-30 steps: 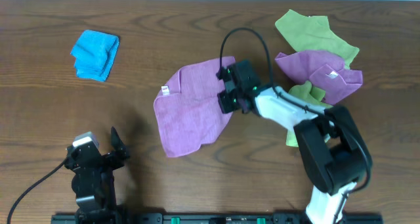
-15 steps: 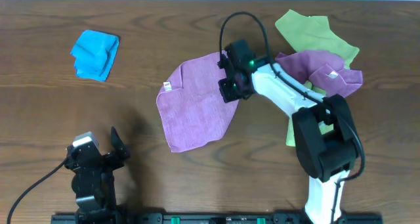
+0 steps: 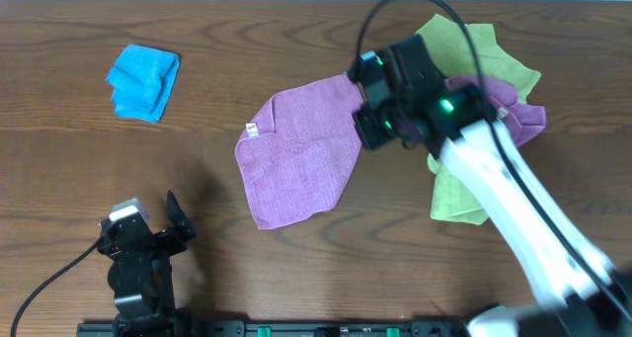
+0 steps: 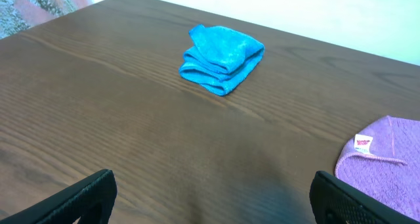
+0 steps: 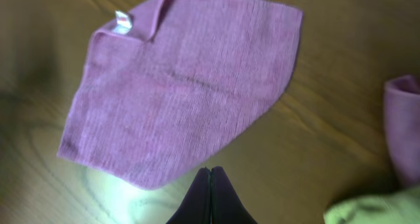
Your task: Fold the cloth
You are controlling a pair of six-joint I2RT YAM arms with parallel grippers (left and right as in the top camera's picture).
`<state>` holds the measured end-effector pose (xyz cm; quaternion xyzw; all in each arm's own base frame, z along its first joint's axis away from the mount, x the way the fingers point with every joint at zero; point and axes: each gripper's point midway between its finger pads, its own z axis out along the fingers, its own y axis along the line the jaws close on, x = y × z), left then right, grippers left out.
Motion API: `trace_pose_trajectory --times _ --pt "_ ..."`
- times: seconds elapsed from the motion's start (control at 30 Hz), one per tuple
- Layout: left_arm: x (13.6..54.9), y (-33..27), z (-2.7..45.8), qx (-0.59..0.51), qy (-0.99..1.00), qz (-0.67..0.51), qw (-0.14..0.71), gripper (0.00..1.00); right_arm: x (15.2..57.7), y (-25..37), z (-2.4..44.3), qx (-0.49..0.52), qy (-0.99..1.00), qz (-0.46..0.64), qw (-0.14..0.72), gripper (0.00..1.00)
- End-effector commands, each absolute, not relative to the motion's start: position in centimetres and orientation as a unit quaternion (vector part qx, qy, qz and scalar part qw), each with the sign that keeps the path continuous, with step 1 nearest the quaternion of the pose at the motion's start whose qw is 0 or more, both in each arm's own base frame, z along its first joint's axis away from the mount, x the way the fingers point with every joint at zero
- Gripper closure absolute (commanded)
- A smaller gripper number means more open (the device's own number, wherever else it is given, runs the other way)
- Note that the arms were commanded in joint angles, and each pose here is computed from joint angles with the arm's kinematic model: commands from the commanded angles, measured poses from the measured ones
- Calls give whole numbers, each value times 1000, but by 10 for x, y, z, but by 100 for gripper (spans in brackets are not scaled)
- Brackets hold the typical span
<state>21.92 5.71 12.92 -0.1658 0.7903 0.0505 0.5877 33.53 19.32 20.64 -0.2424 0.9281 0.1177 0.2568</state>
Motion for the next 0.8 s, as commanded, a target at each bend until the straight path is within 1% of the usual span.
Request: trace_pose_trajectory --times 0.0,0.07,0.13,0.23,0.33,0.5,0.63,0.7,0.73,0.77 --pt "218 58 118 -162 799 57 576 5 303 185 203 -268 917 97 278 98" --pt "218 58 118 -162 799 57 576 4 290 177 190 -265 913 85 298 98" --pt "218 58 118 -161 799 58 576 5 281 170 166 -254 916 83 300 98" --pt "218 58 118 -162 799 57 576 5 266 164 118 -242 929 85 267 98" --pt "218 58 118 -161 799 58 576 5 248 170 85 -260 932 95 235 98" --pt "218 58 118 -161 799 58 576 5 228 194 62 -312 918 99 225 98" --pt "218 58 118 -162 799 57 576 5 223 211 50 -341 907 90 230 98" --pt "218 58 118 -161 799 58 576 5 224 218 44 -348 904 90 232 84" --pt "218 58 118 -161 799 58 576 5 225 222 42 -351 902 92 233 75" --pt "218 58 118 -161 799 58 576 5 226 226 39 -353 901 93 234 56"
